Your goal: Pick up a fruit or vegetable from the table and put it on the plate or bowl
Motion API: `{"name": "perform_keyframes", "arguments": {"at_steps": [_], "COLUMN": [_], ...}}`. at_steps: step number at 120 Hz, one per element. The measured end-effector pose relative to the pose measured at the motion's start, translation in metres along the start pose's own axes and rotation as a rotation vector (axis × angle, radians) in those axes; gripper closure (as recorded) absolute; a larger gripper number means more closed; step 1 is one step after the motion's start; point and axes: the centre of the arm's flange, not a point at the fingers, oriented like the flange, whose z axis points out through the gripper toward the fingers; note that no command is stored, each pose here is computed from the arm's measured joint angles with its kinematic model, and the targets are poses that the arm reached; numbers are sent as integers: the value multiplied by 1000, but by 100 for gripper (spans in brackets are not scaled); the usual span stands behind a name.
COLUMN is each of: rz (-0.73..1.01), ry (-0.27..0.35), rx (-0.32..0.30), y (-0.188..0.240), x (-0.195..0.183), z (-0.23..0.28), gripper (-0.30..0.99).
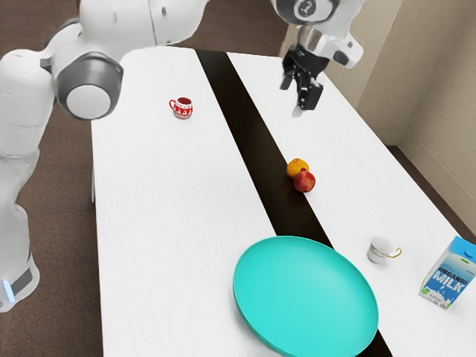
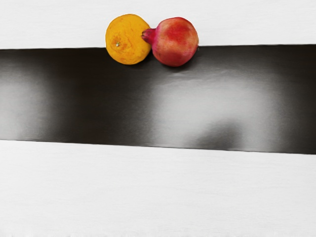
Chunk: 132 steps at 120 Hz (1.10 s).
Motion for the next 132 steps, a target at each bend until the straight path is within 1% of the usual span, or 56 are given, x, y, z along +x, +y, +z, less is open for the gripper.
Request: {"name": "perform_keyframes", "arguments": {"at_steps": [6,14,36,43,50,56,72,79,86,99,114,125,132], "rz": [9,8,22,28,24,5,-184,-306,-400,-566,-746,-878,-989], "ry": [-58,-84,-69,-66,-61,-61,-73,-80,-90,-95,-72,-76,-87], "rx": [21,36,48,35,9,-1,-14,-48,-69,-67,-76,-92,-106], "y": [11,15,31,37,35,33,34,14,7,-7,-15,-21,-39], "x": [14,23,24,24,21,21,20,22,24,36,42,43,40], "z": [32,50,47,46,42,42,45,49,56,87,95,99,104], "gripper": [0,0,0,0,0,0,0,0,0,0,0,0,0]}}
